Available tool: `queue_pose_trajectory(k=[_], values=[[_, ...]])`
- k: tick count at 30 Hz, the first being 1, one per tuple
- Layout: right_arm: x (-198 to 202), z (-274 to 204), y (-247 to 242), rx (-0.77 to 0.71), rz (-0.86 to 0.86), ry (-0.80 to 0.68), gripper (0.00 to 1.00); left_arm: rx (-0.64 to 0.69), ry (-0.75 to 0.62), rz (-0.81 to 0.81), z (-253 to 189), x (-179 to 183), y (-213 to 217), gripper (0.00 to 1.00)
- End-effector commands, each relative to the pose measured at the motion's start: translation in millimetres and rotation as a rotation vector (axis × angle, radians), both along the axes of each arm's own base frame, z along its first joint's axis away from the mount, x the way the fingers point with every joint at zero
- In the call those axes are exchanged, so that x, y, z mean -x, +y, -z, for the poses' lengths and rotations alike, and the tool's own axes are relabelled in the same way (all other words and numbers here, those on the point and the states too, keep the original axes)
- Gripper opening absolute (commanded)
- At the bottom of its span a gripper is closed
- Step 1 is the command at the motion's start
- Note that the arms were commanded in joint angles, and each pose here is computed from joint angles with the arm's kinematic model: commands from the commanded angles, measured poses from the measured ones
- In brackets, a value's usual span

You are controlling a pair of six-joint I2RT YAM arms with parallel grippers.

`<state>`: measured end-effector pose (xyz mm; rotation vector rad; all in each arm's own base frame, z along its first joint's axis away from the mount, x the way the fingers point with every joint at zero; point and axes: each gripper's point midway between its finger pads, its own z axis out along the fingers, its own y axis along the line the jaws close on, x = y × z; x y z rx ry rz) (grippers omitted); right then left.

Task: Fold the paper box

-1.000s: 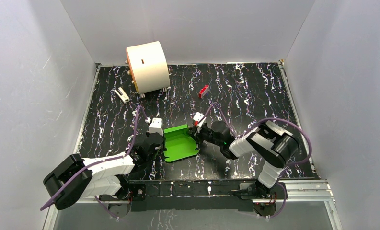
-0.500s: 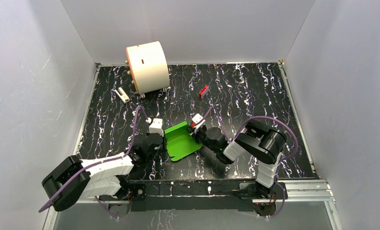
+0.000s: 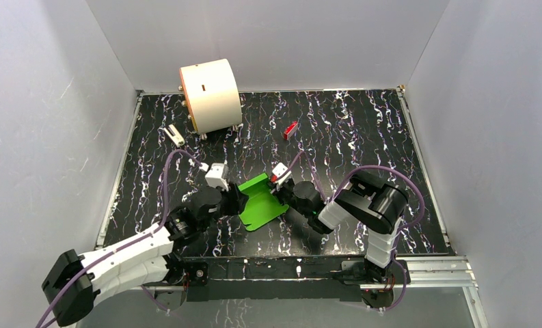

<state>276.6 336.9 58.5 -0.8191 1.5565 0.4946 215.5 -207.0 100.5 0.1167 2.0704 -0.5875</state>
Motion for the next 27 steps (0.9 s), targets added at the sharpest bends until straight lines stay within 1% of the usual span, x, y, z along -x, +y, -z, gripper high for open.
queue_pose_trajectory(k=[1,5,7,9,13,17,22,27], values=[[5.4,-10.4,7.6,-0.001,-0.062,-0.039,0.05,0.052,0.005,-0.007,-31.3,5.9,1.1,0.44],[6.7,-9.3,7.0,0.0,-0.068,-0.035,0.04,0.065,-0.012,-0.043,-50.5,3.5,7.2,0.5],[7.0,-9.7,6.9,-0.003,-0.069,-0.033,0.04,0.053,-0.021,-0.073,-59.5,-2.3,9.2,0.55],[8.3,-9.3,6.5,-0.003,-0.075,-0.031,0.04,0.006,-0.021,-0.116,-63.1,-11.9,11.6,0.61],[10.4,-8.1,6.9,-0.004,-0.084,-0.027,0.04,-0.061,-0.012,-0.158,-64.8,-32.3,3.6,0.67],[10.7,-7.7,8.1,-0.008,-0.089,-0.025,0.04,-0.08,0.062,-0.129,-48.0,-54.9,-15.2,0.68],[11.4,-5.3,10.0,-0.011,-0.096,-0.02,0.04,0.002,0.2,-0.098,-24.3,-81.9,-23.4,0.67],[8.8,-5.7,9.1,-0.024,-0.08,-0.024,0.04,0.037,0.243,-0.036,-14.8,-89.2,-38.7,0.63]])
